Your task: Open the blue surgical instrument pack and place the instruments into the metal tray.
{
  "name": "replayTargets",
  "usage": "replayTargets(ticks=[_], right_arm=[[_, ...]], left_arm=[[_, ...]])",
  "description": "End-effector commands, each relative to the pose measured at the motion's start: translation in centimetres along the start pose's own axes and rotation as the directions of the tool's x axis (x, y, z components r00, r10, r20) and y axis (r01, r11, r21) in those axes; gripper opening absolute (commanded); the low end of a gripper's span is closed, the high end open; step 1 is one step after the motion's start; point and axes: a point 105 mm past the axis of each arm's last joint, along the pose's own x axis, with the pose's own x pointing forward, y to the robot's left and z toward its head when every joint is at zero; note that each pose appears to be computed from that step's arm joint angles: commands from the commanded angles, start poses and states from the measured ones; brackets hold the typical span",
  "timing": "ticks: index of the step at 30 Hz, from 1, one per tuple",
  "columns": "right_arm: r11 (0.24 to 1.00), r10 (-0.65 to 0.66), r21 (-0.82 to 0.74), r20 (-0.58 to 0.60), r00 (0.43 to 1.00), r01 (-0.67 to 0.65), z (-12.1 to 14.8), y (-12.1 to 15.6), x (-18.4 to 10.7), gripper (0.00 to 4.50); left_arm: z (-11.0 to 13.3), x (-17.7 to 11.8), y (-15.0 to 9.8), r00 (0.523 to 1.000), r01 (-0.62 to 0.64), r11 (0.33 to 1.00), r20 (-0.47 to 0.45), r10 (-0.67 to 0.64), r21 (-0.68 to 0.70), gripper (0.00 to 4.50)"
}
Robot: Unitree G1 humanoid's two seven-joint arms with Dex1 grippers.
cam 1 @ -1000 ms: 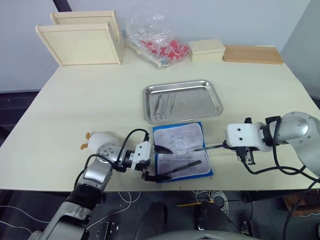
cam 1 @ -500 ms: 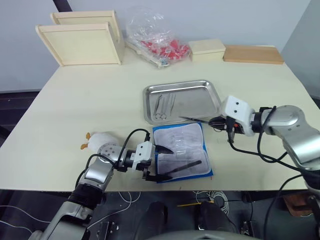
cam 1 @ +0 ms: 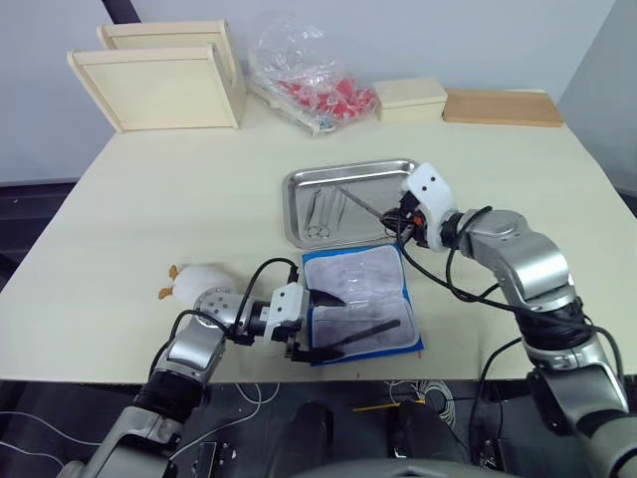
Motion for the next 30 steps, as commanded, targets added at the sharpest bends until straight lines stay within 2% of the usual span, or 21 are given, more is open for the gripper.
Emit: replayTargets(ticks=[1,11,30], right_arm=[[0.996,-0.078,0.041,0.053,0.996,0.076,1.6,-0.8,0.6,0.01],[0.972,-0.196,0.137,0.021,0.98,0.191,1.8,-1.4,3.5,0.01],[0.899,-0.288,0.312,-0.109,0.952,0.307,0.9,-1.8,8.0,0.01]], left_arm=[[-2.6,0.4,-1.6,0.996,0.038,0.994,-0.075,-0.047,-0.107,4.5],[-2.7,0.4,-1.8,0.996,0.03,0.993,-0.076,-0.039,-0.11,4.5],[-2.8,0.6,-2.0,0.997,0.015,0.993,-0.074,-0.024,-0.114,4.5]])
